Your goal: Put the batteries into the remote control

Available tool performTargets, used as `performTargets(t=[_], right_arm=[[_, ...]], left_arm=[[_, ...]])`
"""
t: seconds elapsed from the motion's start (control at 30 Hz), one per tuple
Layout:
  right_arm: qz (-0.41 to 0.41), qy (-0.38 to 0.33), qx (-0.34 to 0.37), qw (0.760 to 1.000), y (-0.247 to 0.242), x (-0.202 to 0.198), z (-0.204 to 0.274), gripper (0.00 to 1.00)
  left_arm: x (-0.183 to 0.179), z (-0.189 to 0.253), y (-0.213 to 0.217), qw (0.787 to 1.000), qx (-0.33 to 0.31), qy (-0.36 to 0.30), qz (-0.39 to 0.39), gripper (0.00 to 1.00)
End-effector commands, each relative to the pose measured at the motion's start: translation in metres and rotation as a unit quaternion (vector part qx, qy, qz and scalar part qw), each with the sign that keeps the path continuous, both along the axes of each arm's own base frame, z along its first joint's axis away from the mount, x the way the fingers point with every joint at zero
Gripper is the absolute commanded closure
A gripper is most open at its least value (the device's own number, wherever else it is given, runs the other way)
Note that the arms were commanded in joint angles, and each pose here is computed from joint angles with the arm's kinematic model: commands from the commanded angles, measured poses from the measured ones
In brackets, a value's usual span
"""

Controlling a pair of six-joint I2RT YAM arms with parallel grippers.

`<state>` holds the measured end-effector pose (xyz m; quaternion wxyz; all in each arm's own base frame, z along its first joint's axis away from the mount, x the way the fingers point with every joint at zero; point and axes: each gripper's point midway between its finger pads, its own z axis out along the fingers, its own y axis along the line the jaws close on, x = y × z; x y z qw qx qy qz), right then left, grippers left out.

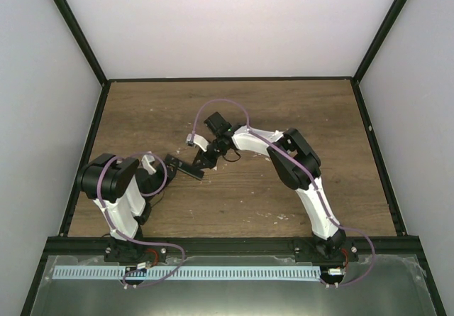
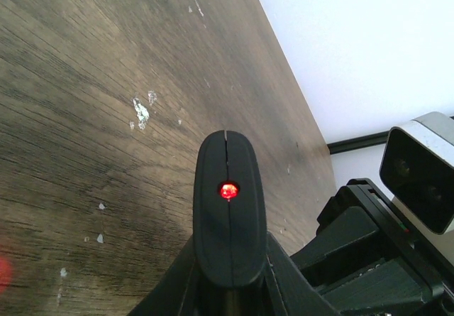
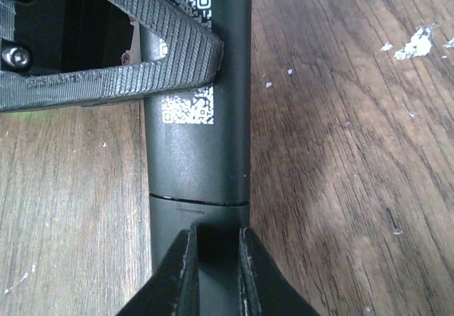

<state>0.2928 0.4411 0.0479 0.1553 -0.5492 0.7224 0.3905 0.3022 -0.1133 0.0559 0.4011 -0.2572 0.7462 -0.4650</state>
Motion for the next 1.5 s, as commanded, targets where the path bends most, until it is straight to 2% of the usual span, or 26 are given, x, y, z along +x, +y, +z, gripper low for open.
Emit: performTargets(t=[0.0, 0.13, 0.33, 0.5, 0.67, 0.8, 0.97, 1.17, 1.47], right_arm=[[0.011, -0.017, -0.005, 1.0, 0.02, -0.008, -0.017, 0.91], [0.003, -0.034, 0.004, 0.999, 0.018, -0.003, 0.0, 0.91], [-0.023, -0.075, 0.04, 0.996, 0.005, 0.013, 0.053, 0.83], [-0.052, -0.125, 0.072, 0.988, -0.015, 0.022, 0.106, 0.72], [-0.089, -0.144, 0.07, 0.983, -0.047, 0.03, 0.137, 0.66], [-0.134, -0.113, 0.052, 0.983, -0.088, 0.03, 0.131, 0.64], [-0.15, -0.043, 0.055, 0.986, -0.128, 0.008, 0.124, 0.58], [-0.129, -0.008, 0.092, 0.987, -0.133, -0.023, 0.147, 0.52], [-0.1, 0.069, 0.126, 0.985, -0.124, -0.041, 0.177, 0.47]], left_arm=[[-0.008, 0.015, -0.027, 0.997, -0.003, -0.039, -0.067, 1.0], [-0.008, 0.015, -0.025, 0.997, -0.003, -0.039, -0.061, 1.0], [-0.006, 0.017, -0.025, 0.997, -0.007, -0.04, -0.061, 1.0], [-0.003, 0.025, -0.027, 0.997, -0.014, -0.051, -0.063, 1.0], [0.001, 0.038, -0.029, 0.995, -0.036, -0.062, -0.065, 1.0], [0.004, 0.058, -0.035, 0.991, -0.071, -0.076, -0.08, 1.0], [0.001, 0.099, -0.051, 0.977, -0.119, -0.109, -0.136, 1.0], [-0.016, 0.135, -0.08, 0.948, -0.148, -0.129, -0.252, 1.0], [-0.044, 0.144, -0.097, 0.918, -0.13, -0.126, -0.352, 1.0]])
